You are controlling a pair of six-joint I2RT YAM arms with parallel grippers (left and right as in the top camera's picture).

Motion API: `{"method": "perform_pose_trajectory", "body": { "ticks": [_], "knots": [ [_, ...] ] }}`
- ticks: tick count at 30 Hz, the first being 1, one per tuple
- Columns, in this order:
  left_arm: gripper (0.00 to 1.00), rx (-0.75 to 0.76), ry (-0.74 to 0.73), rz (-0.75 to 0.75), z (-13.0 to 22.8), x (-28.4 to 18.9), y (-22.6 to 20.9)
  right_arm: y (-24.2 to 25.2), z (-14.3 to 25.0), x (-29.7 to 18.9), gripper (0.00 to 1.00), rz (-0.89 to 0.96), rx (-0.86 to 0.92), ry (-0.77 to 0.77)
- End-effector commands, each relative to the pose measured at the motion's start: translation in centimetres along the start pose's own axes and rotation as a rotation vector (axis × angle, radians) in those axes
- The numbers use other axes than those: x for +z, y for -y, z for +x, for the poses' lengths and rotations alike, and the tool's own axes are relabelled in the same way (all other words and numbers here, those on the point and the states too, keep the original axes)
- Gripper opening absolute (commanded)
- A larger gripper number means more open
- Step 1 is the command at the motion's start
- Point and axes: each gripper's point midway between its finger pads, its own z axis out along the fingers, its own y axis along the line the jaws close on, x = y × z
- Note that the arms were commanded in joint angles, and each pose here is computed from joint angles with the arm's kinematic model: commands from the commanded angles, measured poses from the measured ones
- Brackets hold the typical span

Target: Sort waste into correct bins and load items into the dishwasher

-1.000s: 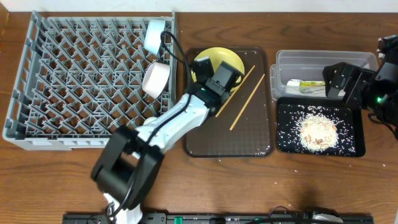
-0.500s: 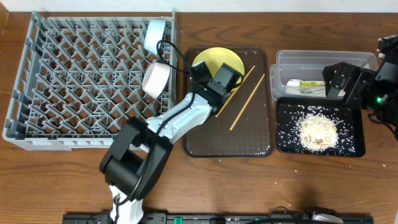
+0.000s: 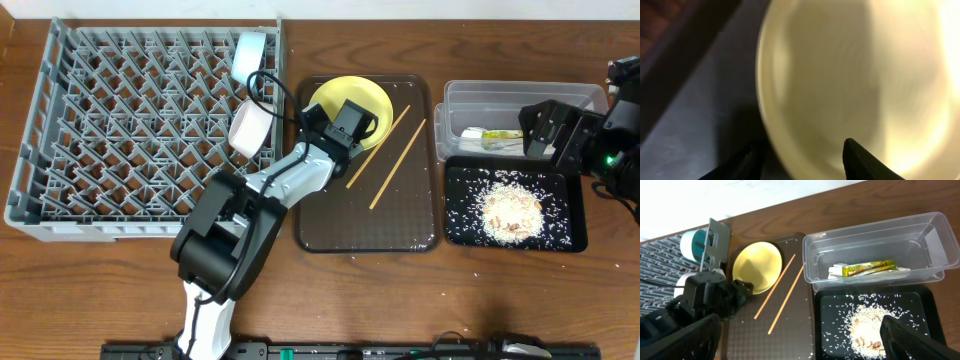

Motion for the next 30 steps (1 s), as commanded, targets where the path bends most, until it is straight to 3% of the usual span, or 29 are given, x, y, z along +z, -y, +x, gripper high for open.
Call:
{"method": "perform_pose_trajectory", "body": {
  "ticks": [1, 5, 8, 15, 30],
  "knots": [
    [0.52, 0.001, -0.089, -0.020, 2.3, 2.2, -1.1, 0.3, -0.1, -0.1, 0.99, 0.011, -0.006, 0.007],
    [0.49, -0.003, -0.105, -0.036, 3.0, 3.2, -1.8, 0.3, -0.1, -0.1, 0.99, 0.011, -0.006, 0.007],
    [0.32, -0.002, -0.109, -0.044, 3.1, 3.4, -2.0, 0.3, -0.1, -0.1, 0.99, 0.011, -0.006, 0.007],
    [0.08, -0.001, -0.108, -0.044, 3.1, 3.4, -2.0, 0.3, -0.1, -0.1, 0.99, 0.011, -0.006, 0.007],
    [0.08, 0.007, -0.110, -0.014, 1.0, 2.8, -1.9, 0.3, -0.1, -0.1, 0.99, 0.011, -0.006, 0.007]
  ]
}}
